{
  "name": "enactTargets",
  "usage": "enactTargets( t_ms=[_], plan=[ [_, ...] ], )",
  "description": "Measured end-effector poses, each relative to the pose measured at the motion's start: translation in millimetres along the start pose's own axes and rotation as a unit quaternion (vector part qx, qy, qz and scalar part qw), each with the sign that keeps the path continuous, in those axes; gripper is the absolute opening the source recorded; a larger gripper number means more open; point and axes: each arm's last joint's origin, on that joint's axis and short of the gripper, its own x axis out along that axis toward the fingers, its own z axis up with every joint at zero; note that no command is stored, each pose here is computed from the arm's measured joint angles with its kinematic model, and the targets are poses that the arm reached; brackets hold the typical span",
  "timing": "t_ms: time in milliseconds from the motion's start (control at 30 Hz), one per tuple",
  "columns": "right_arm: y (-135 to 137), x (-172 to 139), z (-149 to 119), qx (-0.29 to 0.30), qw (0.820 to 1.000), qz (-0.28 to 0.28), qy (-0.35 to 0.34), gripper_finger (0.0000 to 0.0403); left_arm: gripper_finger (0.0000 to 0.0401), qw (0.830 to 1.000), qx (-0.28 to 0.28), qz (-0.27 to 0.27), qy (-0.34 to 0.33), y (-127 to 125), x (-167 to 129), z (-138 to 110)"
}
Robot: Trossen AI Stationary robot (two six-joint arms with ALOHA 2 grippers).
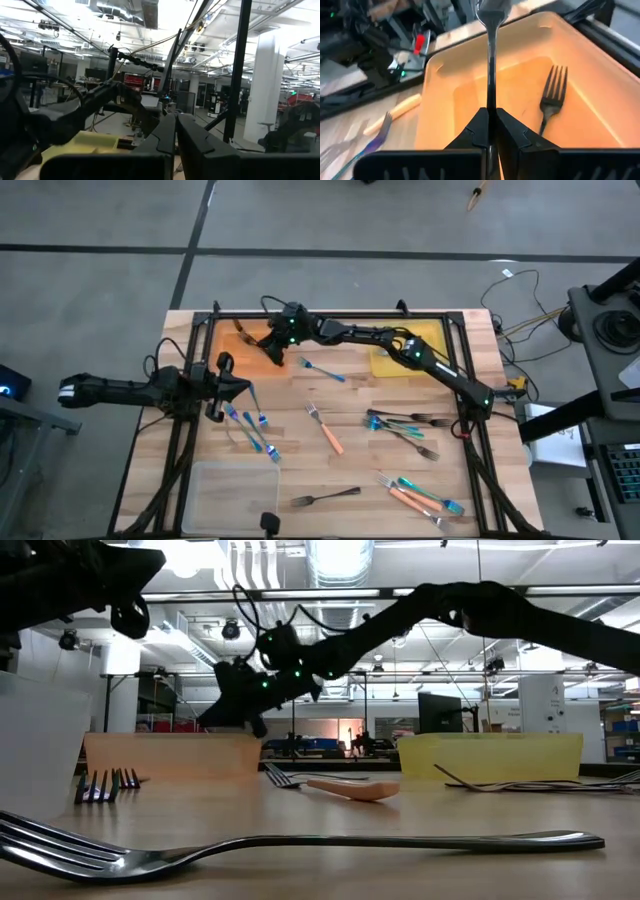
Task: Sort silverware by color (type)
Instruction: Put the black fork into the orange bin, then put the blue fork into the transparent bin
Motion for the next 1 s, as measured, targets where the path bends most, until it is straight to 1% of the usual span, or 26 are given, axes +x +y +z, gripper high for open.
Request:
enactTargets(
  t_ms=[133, 300, 500, 600, 833, 1000],
  plan=[
    [3.3, -2.7, 8.8, -0.021, 0.999, -0.006, 0.039, 0.0009, 0.0000, 1.000, 0.001, 0.000, 0.004, 0.1, 0.5, -0.9],
    [1.0, -3.9, 0.0, -0.007, 0.997, -0.013, 0.080, 0.0009, 0.0000, 1.000, 0.002, 0.001, 0.006, 0.3, 0.6, -1.6],
    [3.4, -4.2, 0.0, -0.018, 0.996, -0.011, 0.085, 0.0011, 0.0000, 1.000, 0.002, 0.001, 0.006, 0.3, 0.7, -1.5],
    [6.4, -2.7, 1.4, -0.019, 0.997, -0.008, 0.077, 0.0025, 0.0000, 1.000, 0.002, 0.001, 0.006, 0.2, 0.7, -1.5],
    [7.9, -1.9, 3.2, -0.026, 0.997, -0.005, 0.067, 0.0080, 0.0000, 1.000, 0.002, 0.001, 0.007, 0.3, 0.8, -1.7],
    [7.8, -2.0, 2.9, -0.025, 0.997, -0.006, 0.069, 0.0111, 0.0000, 1.000, 0.002, 0.001, 0.007, 0.3, 0.8, -1.7]
  ],
)
